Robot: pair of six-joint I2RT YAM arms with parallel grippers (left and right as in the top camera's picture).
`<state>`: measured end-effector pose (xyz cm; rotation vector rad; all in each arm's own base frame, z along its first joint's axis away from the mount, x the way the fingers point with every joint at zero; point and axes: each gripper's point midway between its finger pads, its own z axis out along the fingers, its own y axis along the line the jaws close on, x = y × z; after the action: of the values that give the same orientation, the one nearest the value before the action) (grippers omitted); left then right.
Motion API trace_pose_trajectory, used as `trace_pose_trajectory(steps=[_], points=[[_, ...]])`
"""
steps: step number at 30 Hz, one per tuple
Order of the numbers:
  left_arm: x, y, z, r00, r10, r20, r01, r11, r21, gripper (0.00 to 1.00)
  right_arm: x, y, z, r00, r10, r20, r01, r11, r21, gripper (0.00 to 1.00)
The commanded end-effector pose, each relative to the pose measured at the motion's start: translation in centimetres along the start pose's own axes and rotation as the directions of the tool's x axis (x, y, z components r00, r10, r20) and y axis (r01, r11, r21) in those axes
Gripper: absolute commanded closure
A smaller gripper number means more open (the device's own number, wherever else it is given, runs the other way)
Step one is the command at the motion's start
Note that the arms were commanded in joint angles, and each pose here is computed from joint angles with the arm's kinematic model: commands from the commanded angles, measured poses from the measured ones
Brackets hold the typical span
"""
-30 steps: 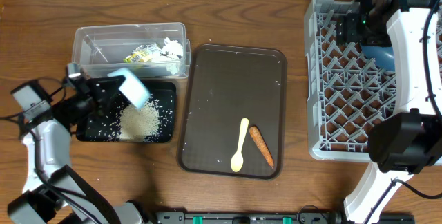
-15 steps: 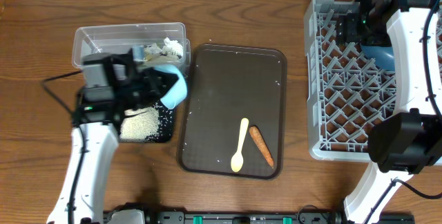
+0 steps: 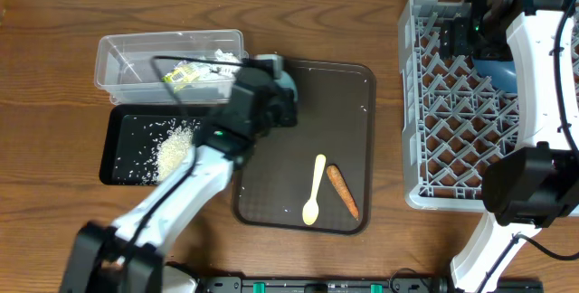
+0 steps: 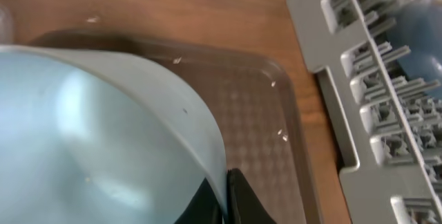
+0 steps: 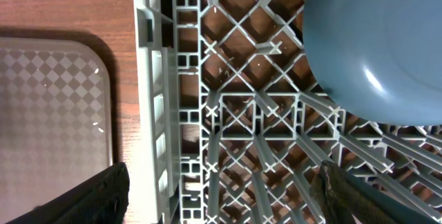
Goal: Sort waste into correct bins and load items into the dishwasher rack
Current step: 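Set the empty bowl back on the brown tray with the left gripper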
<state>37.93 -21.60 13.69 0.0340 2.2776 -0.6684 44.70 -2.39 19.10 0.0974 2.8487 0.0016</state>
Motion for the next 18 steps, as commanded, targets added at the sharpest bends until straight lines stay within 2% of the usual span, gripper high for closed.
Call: trace_pose_trajectory(steps=[1, 6, 11, 13, 15, 18], points=[[0.2, -0.7, 2.1, 0.998, 0.052, 0.021, -0.051, 0.999, -0.016, 0.94, -0.1, 0.0, -0.1, 1.000, -0.012, 0.003, 0.012, 1.000, -0.005, 0.15], [2.1, -0.7, 5.1, 0.998, 0.065, 0.002, -0.065, 0.998, -0.002, 0.94, -0.1, 0.1, -0.1, 1.000, -0.013, 0.003, 0.013, 1.000, -0.008, 0.15], [3.0, -0.4, 5.8, 0.998, 0.067, -0.021, -0.067, 0.998, -0.010, 0.94, -0.4, 1.4, -0.2, 1.000, -0.013, 0.016, 0.014, 0.996, -0.083, 0.08], [2.9, -0.4, 5.8, 0.998, 0.067, -0.019, -0.067, 0.998, -0.009, 0.86, -0.7, 2.2, -0.3, 0.999, -0.014, 0.030, 0.017, 0.992, -0.128, 0.08], [3.0, -0.3, 5.7, 0.995, 0.100, -0.025, -0.101, 0.995, -0.012, 0.67, -1.1, 3.2, -0.4, 0.999, -0.018, 0.046, 0.026, 0.984, -0.178, 0.07], [3.1, -0.1, 5.1, 0.989, 0.144, -0.045, -0.145, 0.989, -0.020, 0.67, -1.4, 4.7, -0.6, 0.997, -0.033, 0.065, 0.047, 0.973, -0.227, 0.07]])
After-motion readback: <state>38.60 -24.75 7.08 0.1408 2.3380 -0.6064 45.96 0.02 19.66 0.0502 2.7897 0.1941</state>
